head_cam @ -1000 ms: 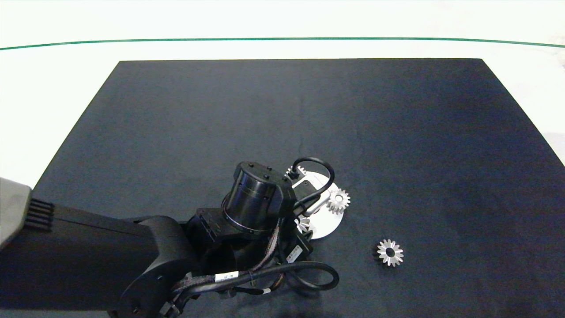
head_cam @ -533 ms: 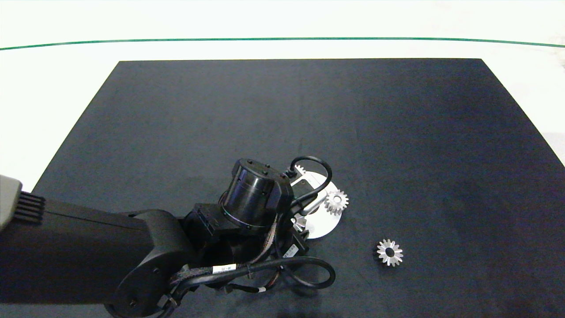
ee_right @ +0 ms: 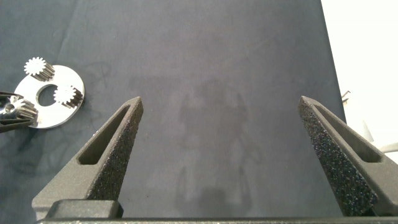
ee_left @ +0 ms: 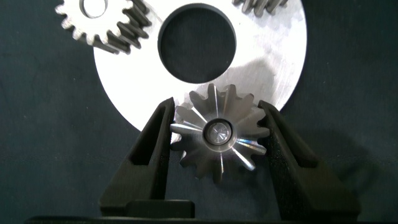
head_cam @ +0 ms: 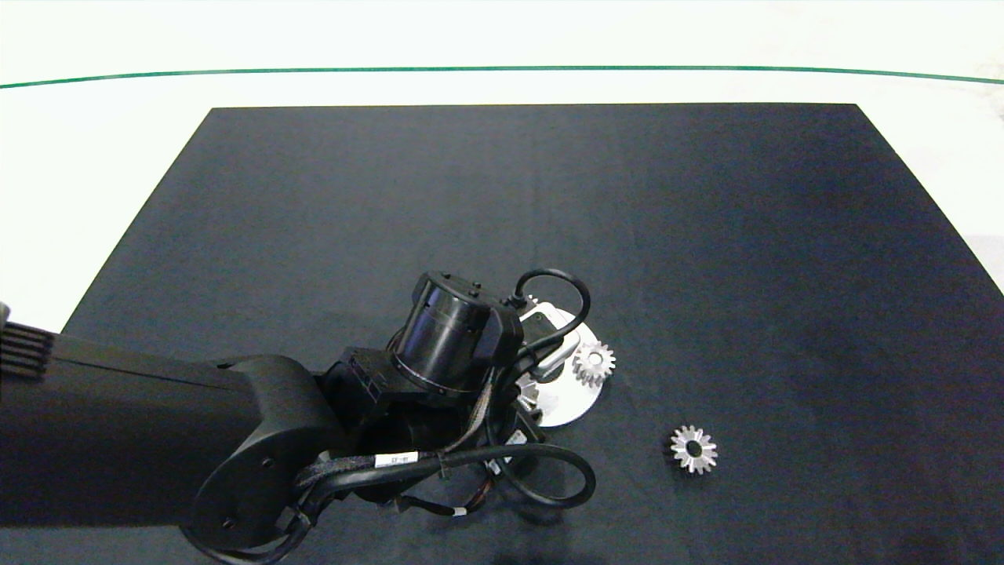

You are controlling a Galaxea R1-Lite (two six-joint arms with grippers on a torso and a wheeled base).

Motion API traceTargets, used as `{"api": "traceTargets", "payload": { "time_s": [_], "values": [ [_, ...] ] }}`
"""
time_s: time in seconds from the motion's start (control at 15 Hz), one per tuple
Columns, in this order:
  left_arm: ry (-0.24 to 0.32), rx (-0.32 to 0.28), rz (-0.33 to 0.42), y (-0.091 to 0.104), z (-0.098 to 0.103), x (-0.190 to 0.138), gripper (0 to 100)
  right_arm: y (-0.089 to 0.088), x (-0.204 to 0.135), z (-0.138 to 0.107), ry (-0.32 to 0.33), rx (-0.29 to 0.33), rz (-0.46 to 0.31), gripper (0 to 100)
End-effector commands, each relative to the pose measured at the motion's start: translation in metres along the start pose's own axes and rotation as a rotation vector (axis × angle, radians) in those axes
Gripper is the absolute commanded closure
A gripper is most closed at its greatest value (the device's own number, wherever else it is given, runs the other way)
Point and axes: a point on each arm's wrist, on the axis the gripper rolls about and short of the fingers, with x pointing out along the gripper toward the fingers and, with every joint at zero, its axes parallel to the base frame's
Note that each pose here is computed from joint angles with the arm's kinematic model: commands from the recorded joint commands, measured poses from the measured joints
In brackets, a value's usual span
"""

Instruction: Remove an incorrectly installed larger gear and replace it with the correct smaller gear

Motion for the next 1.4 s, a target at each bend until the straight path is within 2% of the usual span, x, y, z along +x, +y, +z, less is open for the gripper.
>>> {"api": "traceTargets", "payload": {
  "time_s": [0.07,0.67,1.27,1.33,1.4],
  "values": [
    [-0.018,-0.002,0.007,0.002,0.003,-0.005,78,0.000,0.000,0.000,0.000,-0.001,0.000,0],
    [-0.003,0.006,-0.008,0.009,0.007,-0.034,78,0.000,0.000,0.000,0.002,-0.002,0.000,0],
    [-0.007,-0.012,-0.005,0.010,0.010,-0.035,78,0.000,0.000,0.000,0.002,-0.002,-0.002,0],
    [-0.006,-0.012,-0.007,0.009,0.010,-0.034,0,0.000,0.000,0.000,0.002,-0.001,-0.002,0],
    [-0.004,-0.012,-0.007,0.009,0.010,-0.034,0,0.000,0.000,0.000,0.002,-0.002,0.000,0]
  ]
}}
